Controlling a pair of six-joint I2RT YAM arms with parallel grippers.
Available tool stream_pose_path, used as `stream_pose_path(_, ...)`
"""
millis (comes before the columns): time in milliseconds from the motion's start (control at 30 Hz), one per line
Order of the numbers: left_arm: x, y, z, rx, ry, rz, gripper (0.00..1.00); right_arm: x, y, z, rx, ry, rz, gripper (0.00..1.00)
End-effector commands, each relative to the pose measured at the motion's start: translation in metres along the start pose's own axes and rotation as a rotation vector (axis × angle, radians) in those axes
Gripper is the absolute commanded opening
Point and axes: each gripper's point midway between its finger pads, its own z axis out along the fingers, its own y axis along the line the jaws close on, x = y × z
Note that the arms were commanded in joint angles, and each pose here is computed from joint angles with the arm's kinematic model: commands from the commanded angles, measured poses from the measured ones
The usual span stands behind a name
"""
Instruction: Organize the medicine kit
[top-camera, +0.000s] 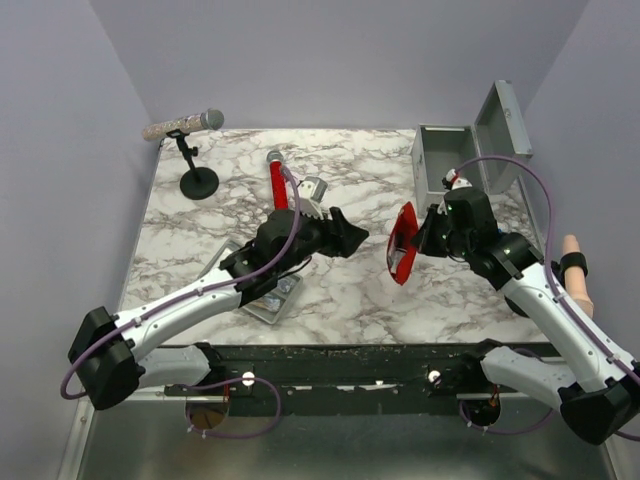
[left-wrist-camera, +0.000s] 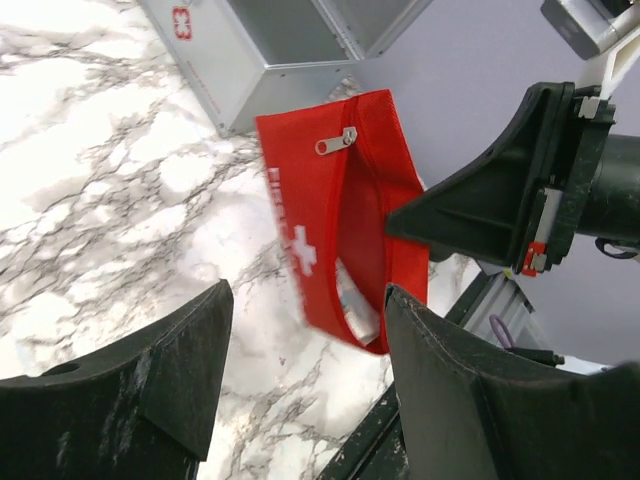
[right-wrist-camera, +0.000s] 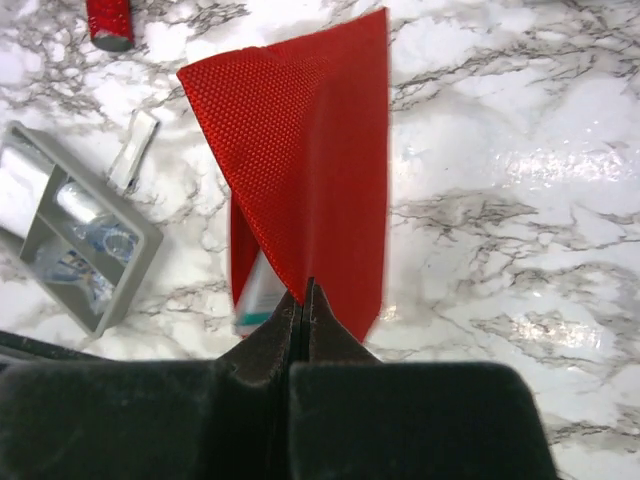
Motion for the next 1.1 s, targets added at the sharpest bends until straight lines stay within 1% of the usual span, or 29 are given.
stream_pose_path(0,-0.002,0.035,-0.025,-0.166,-0.038,0.001,0.71,-0.012,-0.018,0.002,0.104,-0.029,-0.068,0.01)
stream_pose_path(33,-0.004,0.050,-0.032,-0.242,-0.047,-0.006,0.72,-0.011,-0.022,0.001,0.122,-0.037,-0.055,0.01)
stream_pose_path(100,-0.005,0.083,-0.047,-0.391,-0.055,-0.037,0.76,-0.018,-0.021,0.000,0.090,-0.116,-0.059,0.01)
stream_pose_path(133,-0.007,0.101,-0.054,-0.456,-0.059,-0.059,0.77,-0.017,-0.016,0.001,0.056,-0.118,-0.069,0.01)
stream_pose_path(167,-0.008,0.117,-0.060,-0.503,-0.061,-0.084,0.77,-0.014,-0.010,0.003,0.030,-0.088,-0.082,0.01)
stream_pose_path(233,-0.003,0.146,-0.068,-0.578,-0.034,-0.136,0.77,-0.008,-0.016,0.009,0.088,-0.019,-0.063,0.01)
stream_pose_path(300,0.004,0.173,-0.073,-0.663,0.015,-0.171,0.77,-0.005,-0.019,0.012,0.090,-0.035,-0.058,0.01)
stream_pose_path(367,0.010,0.192,-0.073,-0.732,0.066,-0.164,0.77,-0.004,-0.013,0.014,0.034,-0.063,-0.071,0.01)
stream_pose_path(533,0.021,0.225,-0.059,-0.853,0.172,-0.145,0.76,0.010,-0.016,0.021,0.035,-0.010,-0.062,0.01)
stream_pose_path(733,0.033,0.255,-0.041,-0.977,0.265,-0.120,0.76,0.018,-0.012,0.025,0.001,0.006,-0.059,0.01)
stream_pose_path(833,0.037,0.263,-0.033,-0.998,0.297,-0.104,0.75,0.022,0.000,0.021,-0.075,0.023,-0.058,0.01)
stream_pose_path(967,0.053,0.281,-0.028,-1.042,0.376,-0.077,0.73,0.022,0.000,0.021,-0.086,0.010,-0.055,0.01)
stream_pose_path(1067,0.067,0.288,-0.026,-1.028,0.415,-0.091,0.70,0.025,0.002,0.019,-0.097,0.018,-0.049,0.01)
